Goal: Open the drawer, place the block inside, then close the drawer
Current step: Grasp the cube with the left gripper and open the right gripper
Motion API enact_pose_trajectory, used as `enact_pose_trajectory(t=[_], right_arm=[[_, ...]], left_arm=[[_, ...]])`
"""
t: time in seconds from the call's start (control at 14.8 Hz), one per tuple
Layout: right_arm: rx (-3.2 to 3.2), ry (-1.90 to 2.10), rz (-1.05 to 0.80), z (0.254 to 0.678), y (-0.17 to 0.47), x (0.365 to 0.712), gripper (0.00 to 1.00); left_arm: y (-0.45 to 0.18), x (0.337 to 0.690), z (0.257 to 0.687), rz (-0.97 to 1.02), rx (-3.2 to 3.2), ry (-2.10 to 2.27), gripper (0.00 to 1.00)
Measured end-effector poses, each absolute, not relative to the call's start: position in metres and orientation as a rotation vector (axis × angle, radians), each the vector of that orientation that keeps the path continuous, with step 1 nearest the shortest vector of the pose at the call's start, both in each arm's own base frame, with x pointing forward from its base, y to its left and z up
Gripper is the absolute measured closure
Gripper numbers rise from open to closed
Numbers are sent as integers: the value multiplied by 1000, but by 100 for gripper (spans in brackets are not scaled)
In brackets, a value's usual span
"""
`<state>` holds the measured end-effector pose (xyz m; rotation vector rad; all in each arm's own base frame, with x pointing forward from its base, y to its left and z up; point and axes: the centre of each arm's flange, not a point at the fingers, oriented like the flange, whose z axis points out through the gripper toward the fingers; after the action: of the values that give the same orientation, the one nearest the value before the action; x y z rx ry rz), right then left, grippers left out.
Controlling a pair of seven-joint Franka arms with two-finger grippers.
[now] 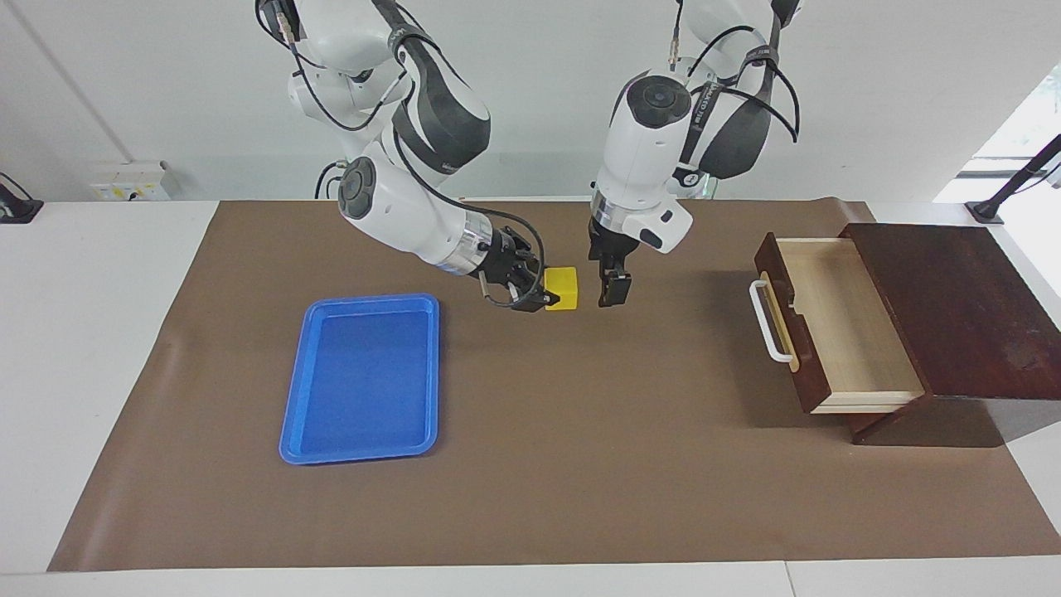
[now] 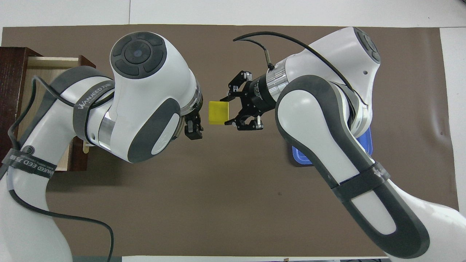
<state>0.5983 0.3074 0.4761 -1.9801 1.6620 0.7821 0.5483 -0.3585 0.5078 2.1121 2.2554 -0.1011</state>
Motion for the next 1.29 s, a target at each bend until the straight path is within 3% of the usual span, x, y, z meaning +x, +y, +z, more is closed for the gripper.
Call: enact_pose_trajectory(t=[0.41, 0.95, 1.22, 1.29], right_arm=[[-1975, 1671, 778, 476, 303, 600, 43], [-1980, 1668, 783, 475, 307, 598, 43], [-1979, 1668, 783, 475, 307, 598, 43], [-1979, 1668, 783, 475, 307, 598, 43]], left_arm=[[-369, 551, 510, -75, 2056, 2241, 0], [-404, 525, 501, -79, 2131, 2192, 0], [-399, 528, 499, -75, 2122, 2204, 12], [-399, 528, 499, -75, 2121, 2205, 19]])
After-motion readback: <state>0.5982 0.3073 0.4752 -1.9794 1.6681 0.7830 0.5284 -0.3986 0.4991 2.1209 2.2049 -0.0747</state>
